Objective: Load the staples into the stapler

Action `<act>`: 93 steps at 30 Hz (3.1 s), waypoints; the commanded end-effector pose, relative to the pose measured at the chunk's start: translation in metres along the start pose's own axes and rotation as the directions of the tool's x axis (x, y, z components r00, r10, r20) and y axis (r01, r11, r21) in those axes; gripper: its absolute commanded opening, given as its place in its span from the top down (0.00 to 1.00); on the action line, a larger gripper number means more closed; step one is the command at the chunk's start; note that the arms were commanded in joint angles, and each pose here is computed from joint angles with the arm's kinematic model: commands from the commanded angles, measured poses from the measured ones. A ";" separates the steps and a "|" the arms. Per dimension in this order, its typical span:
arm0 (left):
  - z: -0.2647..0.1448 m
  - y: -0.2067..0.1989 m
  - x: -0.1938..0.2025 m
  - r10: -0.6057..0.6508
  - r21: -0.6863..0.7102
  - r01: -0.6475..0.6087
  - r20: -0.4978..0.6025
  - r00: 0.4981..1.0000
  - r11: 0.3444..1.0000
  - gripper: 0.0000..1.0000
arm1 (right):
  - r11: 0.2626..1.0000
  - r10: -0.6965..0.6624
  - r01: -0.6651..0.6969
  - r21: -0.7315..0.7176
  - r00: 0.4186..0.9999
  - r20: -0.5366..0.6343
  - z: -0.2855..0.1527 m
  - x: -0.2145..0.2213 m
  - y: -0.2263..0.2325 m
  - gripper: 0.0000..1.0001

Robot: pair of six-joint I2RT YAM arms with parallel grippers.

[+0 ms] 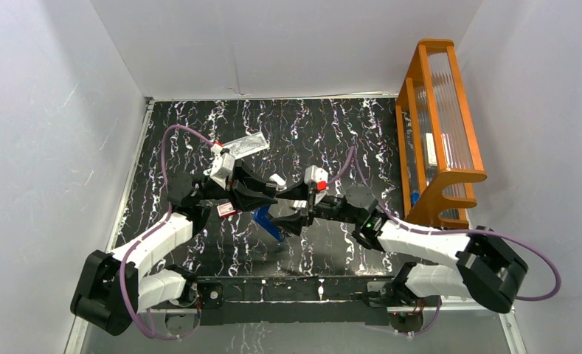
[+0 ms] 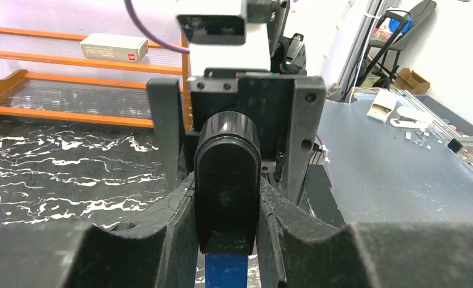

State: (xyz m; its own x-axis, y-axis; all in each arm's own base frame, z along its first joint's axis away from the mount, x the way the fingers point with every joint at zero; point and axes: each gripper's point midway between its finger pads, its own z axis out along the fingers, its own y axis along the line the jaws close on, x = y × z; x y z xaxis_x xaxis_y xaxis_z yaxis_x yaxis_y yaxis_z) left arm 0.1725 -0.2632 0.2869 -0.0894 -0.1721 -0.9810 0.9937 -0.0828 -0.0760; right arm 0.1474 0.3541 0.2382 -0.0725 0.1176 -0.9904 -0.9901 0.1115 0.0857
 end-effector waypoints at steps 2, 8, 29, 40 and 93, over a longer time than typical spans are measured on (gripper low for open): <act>0.004 -0.005 -0.026 0.104 0.011 -0.104 0.050 0.993 0.994 1.00 | 0.998 -0.043 0.047 -0.040 0.993 0.112 0.025 -0.032 -0.003 0.17; 0.004 -0.007 -0.027 0.105 0.013 -0.106 0.054 0.993 0.994 1.00 | 0.997 -0.015 0.027 -0.073 0.987 0.158 0.043 -0.035 -0.002 0.22; -0.005 0.009 -0.021 0.031 -0.100 -0.024 0.076 0.997 0.995 0.29 | 0.999 0.034 -0.034 -0.006 0.991 0.132 0.046 -0.027 -0.002 0.81; -0.093 0.094 -0.011 -0.054 -0.697 -0.016 -0.078 0.995 0.717 0.27 | 0.964 0.150 -0.147 0.220 0.989 0.003 0.047 0.004 -0.035 0.81; -0.247 0.082 0.087 -0.576 -0.962 0.011 0.173 0.799 -0.274 0.17 | 0.465 0.540 0.095 0.880 0.758 -0.367 0.113 0.152 -0.127 0.70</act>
State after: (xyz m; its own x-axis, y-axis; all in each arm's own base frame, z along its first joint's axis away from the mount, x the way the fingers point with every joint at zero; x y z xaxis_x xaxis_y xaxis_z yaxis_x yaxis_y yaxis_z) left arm 0.2624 -0.0489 0.1474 -0.6768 -0.2631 -0.6876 -0.1894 0.9647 -0.1827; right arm 0.2670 0.4539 0.0639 -0.6598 -0.2608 -0.7047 -0.3694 0.9293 0.0021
